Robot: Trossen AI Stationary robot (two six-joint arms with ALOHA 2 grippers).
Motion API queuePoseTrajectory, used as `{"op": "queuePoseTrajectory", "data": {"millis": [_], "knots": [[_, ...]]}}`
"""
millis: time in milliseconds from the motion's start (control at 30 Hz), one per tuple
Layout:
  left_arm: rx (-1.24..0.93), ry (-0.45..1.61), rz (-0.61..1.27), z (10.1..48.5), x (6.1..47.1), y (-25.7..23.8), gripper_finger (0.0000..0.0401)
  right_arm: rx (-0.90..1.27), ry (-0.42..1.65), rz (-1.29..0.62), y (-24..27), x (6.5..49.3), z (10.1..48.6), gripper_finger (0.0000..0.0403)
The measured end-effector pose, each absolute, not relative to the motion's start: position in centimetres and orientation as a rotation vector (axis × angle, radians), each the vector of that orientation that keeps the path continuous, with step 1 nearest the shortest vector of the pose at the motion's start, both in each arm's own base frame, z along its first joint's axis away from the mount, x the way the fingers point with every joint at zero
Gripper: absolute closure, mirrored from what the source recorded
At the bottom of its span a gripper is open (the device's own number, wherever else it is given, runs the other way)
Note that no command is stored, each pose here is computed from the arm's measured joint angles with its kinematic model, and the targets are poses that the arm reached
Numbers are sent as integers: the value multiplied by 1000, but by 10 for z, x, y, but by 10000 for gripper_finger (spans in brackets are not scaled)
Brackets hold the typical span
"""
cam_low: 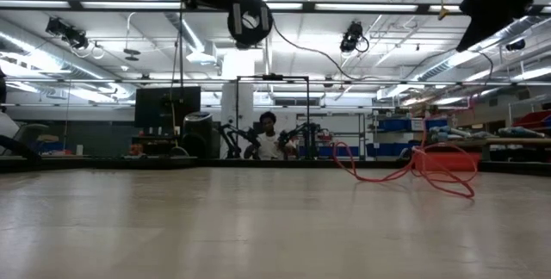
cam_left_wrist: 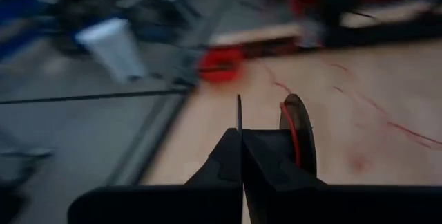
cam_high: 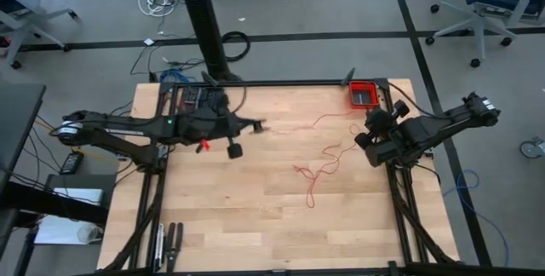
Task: Coil cords
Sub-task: Coil the red wire on the black spool
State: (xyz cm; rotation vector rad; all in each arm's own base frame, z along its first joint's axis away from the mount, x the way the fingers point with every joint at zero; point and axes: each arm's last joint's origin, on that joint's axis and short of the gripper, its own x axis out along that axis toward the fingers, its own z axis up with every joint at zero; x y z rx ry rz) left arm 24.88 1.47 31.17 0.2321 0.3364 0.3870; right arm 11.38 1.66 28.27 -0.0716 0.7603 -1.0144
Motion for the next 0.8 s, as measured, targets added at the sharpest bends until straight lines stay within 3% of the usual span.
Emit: {"op": "queuePoseTrajectory", "data": {"millis": [167,500,800], "knots": [[230,265,580,320,247,22,401,-88,775,-990,22,125,267,403],[-49,122,645,326,247,41,401,-190,791,-1001,28,144,237,403],[-264,-13,806,330,242,64,401,-274,750,-859,43,183,228,403]]}}
